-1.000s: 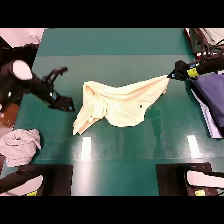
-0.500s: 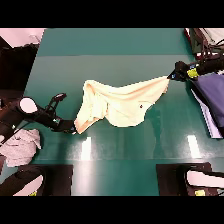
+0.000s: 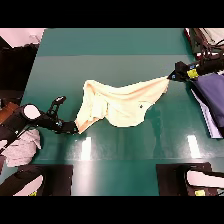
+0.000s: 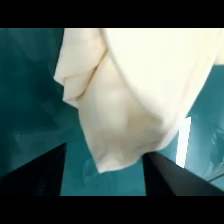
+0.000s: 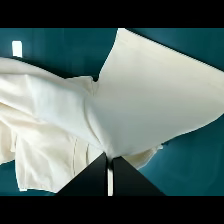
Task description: Fold the shirts.
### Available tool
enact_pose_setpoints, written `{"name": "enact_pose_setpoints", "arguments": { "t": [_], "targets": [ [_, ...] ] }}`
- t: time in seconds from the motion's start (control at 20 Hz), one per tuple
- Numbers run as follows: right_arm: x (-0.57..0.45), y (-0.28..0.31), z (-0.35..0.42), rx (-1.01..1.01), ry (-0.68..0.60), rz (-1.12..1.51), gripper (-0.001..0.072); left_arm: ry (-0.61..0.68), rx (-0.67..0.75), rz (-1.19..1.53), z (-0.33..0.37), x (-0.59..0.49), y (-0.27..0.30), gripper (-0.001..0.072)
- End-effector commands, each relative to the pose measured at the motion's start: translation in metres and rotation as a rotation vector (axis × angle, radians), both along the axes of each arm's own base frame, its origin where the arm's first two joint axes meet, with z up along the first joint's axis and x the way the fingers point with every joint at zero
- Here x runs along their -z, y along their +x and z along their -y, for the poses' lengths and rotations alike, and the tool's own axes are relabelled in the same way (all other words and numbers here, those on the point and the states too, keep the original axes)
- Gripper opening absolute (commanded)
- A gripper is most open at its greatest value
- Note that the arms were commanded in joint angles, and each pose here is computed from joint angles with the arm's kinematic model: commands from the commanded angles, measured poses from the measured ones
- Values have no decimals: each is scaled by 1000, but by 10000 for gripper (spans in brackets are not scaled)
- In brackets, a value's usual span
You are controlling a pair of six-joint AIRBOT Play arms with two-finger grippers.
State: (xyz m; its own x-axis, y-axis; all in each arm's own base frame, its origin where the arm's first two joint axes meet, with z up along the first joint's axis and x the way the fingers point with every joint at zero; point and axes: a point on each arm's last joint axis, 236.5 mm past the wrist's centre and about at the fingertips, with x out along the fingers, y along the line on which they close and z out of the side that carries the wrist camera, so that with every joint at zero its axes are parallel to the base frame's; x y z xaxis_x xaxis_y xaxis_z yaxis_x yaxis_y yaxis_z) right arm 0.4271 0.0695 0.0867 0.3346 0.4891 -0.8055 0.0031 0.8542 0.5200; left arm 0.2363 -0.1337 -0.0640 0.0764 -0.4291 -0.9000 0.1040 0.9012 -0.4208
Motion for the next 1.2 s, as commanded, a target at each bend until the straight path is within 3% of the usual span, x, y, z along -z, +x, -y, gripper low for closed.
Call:
{"name": "enact_pose_setpoints", "arguments": {
  "t": [0.0,0.05,0.2,0.25,0.55,0.6,0.65,0.7,0.75,0.8,0.85,1.15],
  "targets": [
    [1,-1,-1,-4,2,-6,18,-11,-14,25,2,0,6,379],
    [1,-1,-1,-4,2,-6,18,-15,-5,33,3,0,7,261],
    [1,-3,-1,-7,2,-10,18,-32,-18,35,6,-1,9,233],
    [1,-4,-1,-11,2,-16,18,-31,-11,37,6,-1,8,23],
    [-10,3,29,54,-4,12,26,30,76,107,-3,-30,25,26],
    [-15,1,38,63,-5,7,243,44,100,124,-5,-44,31,26],
    [-18,-3,45,67,-4,-7,544,61,119,143,-7,-56,36,26],
    [-20,-10,55,74,-2,-29,571,68,130,164,-8,-68,42,26],
    [-21,-17,65,79,-2,-45,554,67,131,187,-7,-77,48,26],
    [-21,-24,73,81,-7,-46,437,64,130,205,-6,-84,52,27],
    [-22,-31,78,98,-6,-45,406,63,129,209,-6,-85,53,26],
    [35,-124,6,62,37,-178,407,55,127,206,-4,-85,53,27]
  ]
}}
